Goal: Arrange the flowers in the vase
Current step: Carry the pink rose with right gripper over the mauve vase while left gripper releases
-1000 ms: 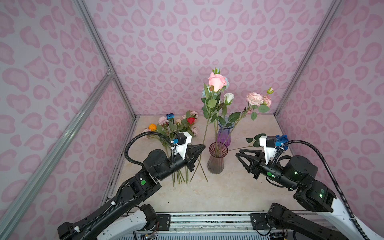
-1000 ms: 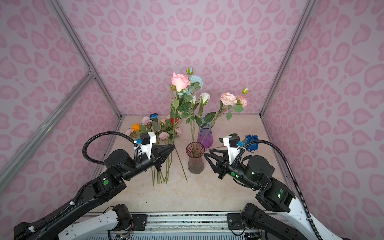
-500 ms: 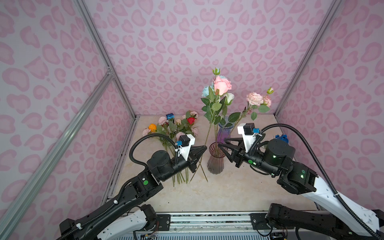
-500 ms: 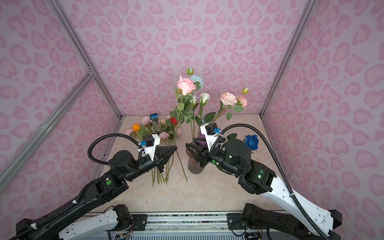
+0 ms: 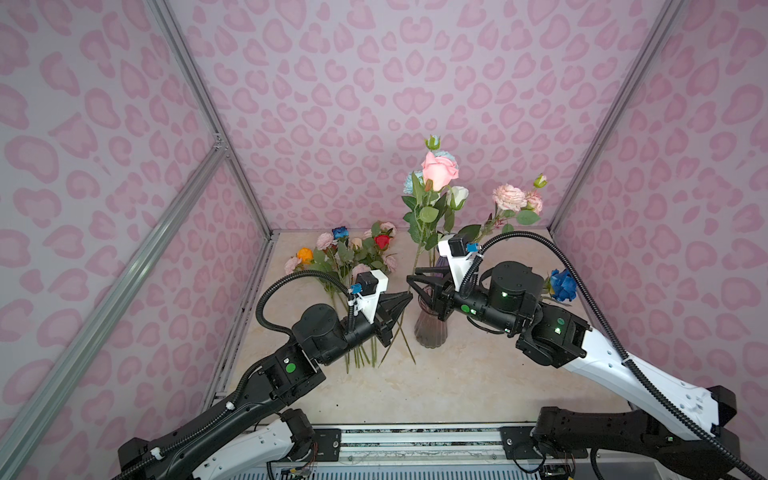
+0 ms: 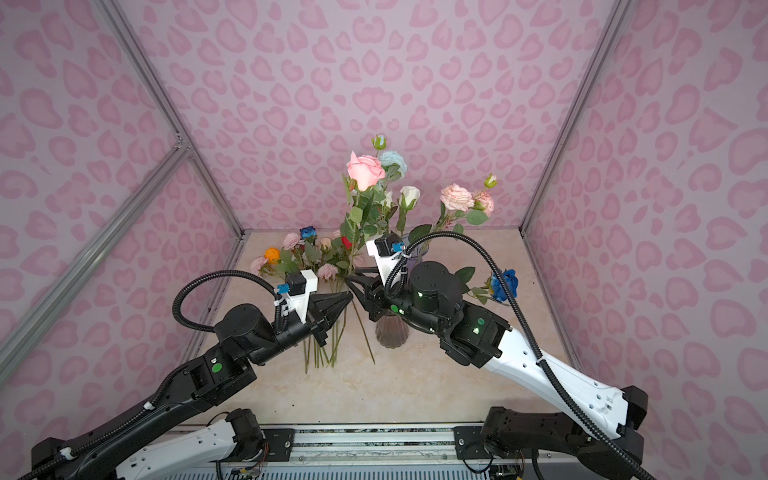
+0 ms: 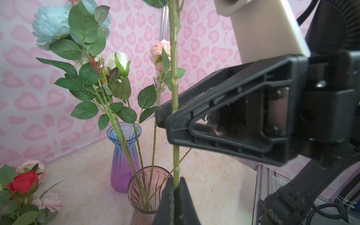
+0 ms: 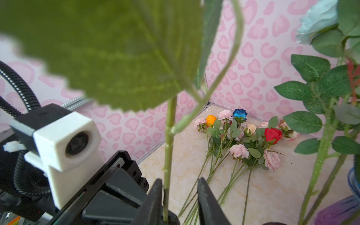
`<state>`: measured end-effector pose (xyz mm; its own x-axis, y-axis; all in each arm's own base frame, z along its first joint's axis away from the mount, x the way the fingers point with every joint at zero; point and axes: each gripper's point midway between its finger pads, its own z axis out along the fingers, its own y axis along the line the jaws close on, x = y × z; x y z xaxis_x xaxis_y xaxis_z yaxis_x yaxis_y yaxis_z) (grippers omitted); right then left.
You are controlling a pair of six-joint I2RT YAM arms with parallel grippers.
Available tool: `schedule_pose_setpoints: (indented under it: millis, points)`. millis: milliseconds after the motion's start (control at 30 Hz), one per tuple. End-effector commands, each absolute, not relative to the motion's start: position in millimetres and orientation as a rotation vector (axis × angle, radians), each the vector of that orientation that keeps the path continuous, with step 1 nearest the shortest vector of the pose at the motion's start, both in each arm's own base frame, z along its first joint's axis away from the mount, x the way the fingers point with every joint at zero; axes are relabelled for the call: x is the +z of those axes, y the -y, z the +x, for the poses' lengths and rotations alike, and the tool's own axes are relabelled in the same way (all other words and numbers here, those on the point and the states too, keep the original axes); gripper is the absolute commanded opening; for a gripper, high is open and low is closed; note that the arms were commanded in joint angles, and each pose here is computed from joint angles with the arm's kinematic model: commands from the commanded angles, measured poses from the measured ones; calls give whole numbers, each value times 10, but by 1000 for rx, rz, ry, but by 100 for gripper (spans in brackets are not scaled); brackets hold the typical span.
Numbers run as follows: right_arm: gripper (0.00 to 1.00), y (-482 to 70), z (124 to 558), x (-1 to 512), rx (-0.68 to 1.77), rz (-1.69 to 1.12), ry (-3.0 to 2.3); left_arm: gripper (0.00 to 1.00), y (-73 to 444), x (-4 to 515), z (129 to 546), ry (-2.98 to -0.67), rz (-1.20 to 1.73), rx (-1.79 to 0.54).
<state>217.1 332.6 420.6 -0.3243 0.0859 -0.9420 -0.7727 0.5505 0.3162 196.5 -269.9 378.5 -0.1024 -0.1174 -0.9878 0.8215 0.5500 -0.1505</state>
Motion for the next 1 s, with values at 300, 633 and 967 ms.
schedule_pose_setpoints:
  millis: [300,633,967]
  points:
    - [0,-3440,2210,4347,1021,-561,-1636,25,2591,3893,2018,-1444,566,-860]
    - [0,-2923,2391,4707,646,-529,-1583,41,1908,3598,2164,-1547,269,-669]
    - [0,-2465,2630,5008,293,-454,-1540,48,1430,3347,2102,-1538,91,-607]
